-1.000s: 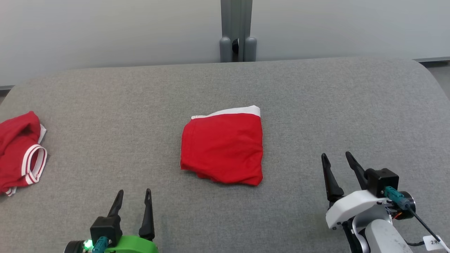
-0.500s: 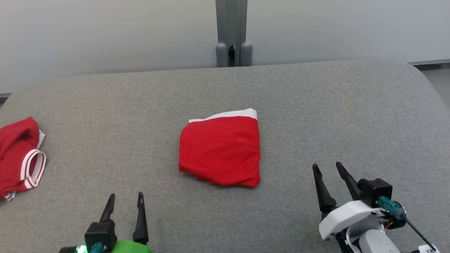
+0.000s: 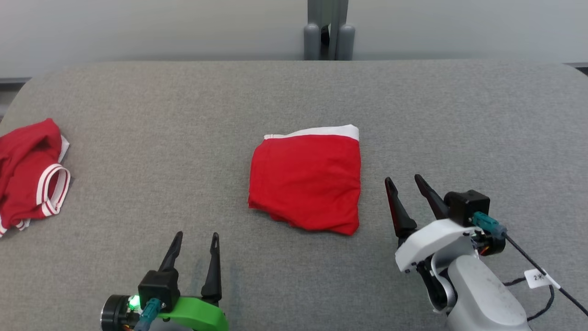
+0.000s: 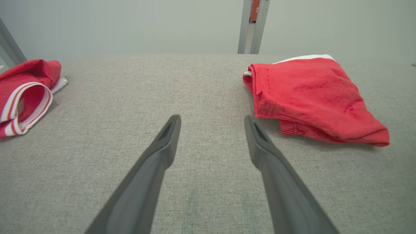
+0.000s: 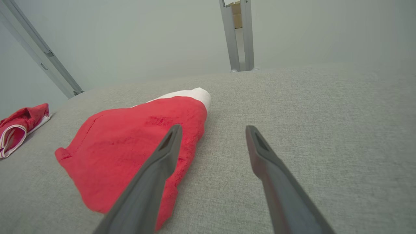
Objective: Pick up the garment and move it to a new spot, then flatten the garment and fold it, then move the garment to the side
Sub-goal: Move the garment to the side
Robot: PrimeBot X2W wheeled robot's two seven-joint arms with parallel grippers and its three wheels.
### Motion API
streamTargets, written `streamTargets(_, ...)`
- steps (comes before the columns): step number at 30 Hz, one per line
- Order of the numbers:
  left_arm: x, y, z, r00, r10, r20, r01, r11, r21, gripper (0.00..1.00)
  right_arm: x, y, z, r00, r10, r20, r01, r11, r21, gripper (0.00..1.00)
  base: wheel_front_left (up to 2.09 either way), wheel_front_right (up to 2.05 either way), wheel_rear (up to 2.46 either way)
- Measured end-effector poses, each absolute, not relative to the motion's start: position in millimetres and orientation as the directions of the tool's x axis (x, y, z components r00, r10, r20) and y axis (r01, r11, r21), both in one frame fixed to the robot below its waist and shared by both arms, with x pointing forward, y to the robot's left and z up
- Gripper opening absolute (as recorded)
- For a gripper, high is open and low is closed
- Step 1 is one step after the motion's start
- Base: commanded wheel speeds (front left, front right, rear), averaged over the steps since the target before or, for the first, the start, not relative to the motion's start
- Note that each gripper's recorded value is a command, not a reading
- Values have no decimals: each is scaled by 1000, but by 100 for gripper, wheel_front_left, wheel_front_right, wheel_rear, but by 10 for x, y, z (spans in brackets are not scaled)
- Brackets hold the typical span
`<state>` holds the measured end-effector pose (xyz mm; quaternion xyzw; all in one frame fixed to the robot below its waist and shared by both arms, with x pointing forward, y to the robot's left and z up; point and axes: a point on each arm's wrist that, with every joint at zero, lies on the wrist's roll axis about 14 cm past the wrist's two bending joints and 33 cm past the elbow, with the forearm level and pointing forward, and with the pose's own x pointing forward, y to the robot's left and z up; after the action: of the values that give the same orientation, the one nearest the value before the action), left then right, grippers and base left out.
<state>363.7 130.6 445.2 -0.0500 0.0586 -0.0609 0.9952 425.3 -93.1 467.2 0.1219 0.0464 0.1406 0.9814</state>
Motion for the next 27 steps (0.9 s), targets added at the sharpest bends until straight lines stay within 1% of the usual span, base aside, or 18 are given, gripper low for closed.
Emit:
streamTargets(6, 3673, 1375, 4326, 983, -107, -151, 91, 989, -113, 100, 4627, -638, 4508, 929, 353, -112, -315, 912, 262, 100, 0, 0, 0)
streamTargets(9, 3668, 1458, 4262, 982, -82, -172, 63, 992, -109, 100, 4752, -560, 4358, 921, 359, -152, -305, 907, 291, 100, 0, 0, 0)
streamTargets(13, 3644, 1545, 4186, 979, -54, -198, 33, 994, -106, 100, 4800, -426, 4078, 895, 383, -229, -307, 900, 309, 100, 0, 0, 0)
streamTargets(16, 3639, 1574, 4137, 976, -46, -215, 24, 995, -100, 100, 4767, -294, 3900, 869, 412, -273, -316, 888, 335, 100, 0, 0, 0)
streamTargets(17, 3634, 1581, 4119, 974, -43, -221, 22, 995, -99, 100, 4770, -257, 3879, 865, 421, -275, -321, 883, 343, 76, 0, 0, 0)
streamTargets(18, 3632, 1595, 4099, 973, -38, -228, 16, 995, -97, 100, 4786, -215, 3870, 860, 431, -273, -331, 879, 344, 0, 0, 0, 0)
streamTargets(23, 3681, 1581, 4074, 972, -45, -232, 24, 995, -95, 100, 4856, -193, 3979, 873, 434, -221, -338, 867, 366, 0, 0, 0, 0)
streamTargets(27, 3729, 1447, 4025, 965, -104, -240, 88, 993, -79, 100, 4776, -308, 3952, 882, 414, -227, -314, 874, 371, 0, 0, 0, 0)
